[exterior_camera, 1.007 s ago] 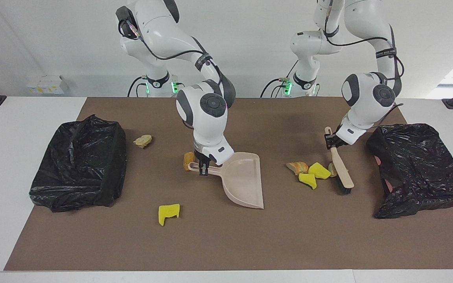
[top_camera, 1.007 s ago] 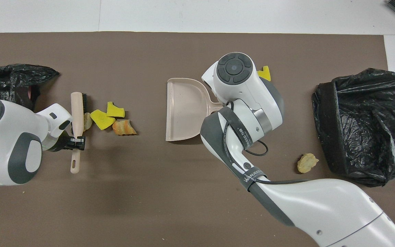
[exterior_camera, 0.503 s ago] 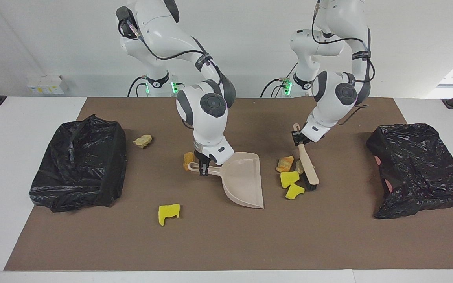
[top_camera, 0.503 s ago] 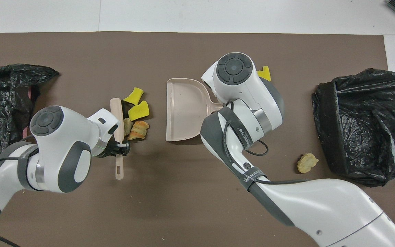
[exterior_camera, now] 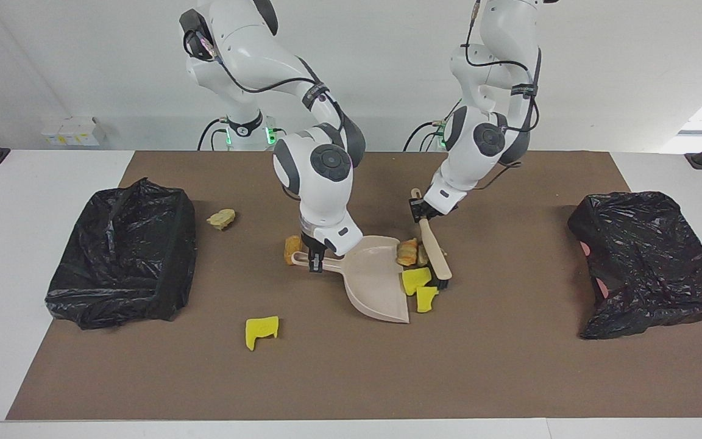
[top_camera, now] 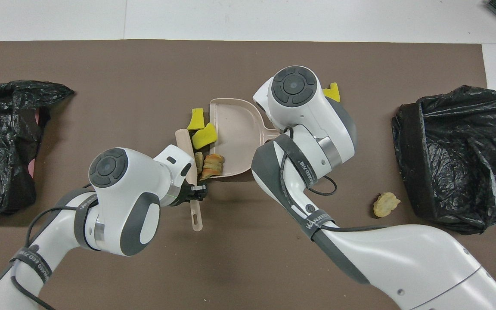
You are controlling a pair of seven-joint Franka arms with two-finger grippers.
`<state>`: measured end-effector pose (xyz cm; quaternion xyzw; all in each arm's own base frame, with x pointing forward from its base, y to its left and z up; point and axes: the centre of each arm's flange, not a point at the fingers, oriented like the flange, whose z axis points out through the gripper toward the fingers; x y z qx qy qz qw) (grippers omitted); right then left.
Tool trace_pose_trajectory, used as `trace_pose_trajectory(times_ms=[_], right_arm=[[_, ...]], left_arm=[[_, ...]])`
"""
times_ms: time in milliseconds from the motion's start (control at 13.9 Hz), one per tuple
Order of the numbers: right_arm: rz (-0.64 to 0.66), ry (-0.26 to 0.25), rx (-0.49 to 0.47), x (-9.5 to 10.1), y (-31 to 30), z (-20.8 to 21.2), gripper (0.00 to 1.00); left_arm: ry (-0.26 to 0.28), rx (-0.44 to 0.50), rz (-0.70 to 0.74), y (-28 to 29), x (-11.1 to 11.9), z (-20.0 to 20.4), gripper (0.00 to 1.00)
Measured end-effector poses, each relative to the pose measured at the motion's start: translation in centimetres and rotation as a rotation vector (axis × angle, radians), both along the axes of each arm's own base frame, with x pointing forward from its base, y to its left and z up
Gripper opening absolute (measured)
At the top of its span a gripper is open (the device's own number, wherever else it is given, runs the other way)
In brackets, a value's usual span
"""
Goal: Sweep and dump trash in bin
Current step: 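Sweep the sponge and bread scraps into the dustpan with the left gripper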
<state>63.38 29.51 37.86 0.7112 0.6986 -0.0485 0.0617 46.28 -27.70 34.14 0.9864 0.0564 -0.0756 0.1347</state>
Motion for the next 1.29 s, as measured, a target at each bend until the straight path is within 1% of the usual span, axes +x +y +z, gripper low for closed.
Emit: trace_pose_trajectory(times_ms=[144,431,647,791,1151,1294], right_arm=[[0.001,0.0,-0.001,0.0,0.0,0.0,0.32],[0.002,-0.001,-0.001,0.0,0.0,0.0,0.32],[0.002,-0.001,-0.001,0.0,0.0,0.0,0.32],[0.002,-0.001,-0.001,0.0,0.0,0.0,0.32],[0.005,-0.001,-0.001,-0.1,0.2,0.0,0.32],[0.006,-0.001,-0.001,-0.1,0.2,0.0,0.32]], left_arm=[[0.0,-0.035,0.01,-3.0,-0.4,1.0,0.26],[-0.013,-0.065,0.0,-7.1,-0.6,2.5,0.26],[-0.021,-0.075,0.02,-6.9,0.3,3.2,0.26],[-0.021,-0.074,0.05,-5.9,1.3,3.6,0.26],[-0.037,0.026,0.05,-0.9,4.6,4.4,0.26],[-0.033,0.075,0.034,0.1,5.1,2.9,0.26]])
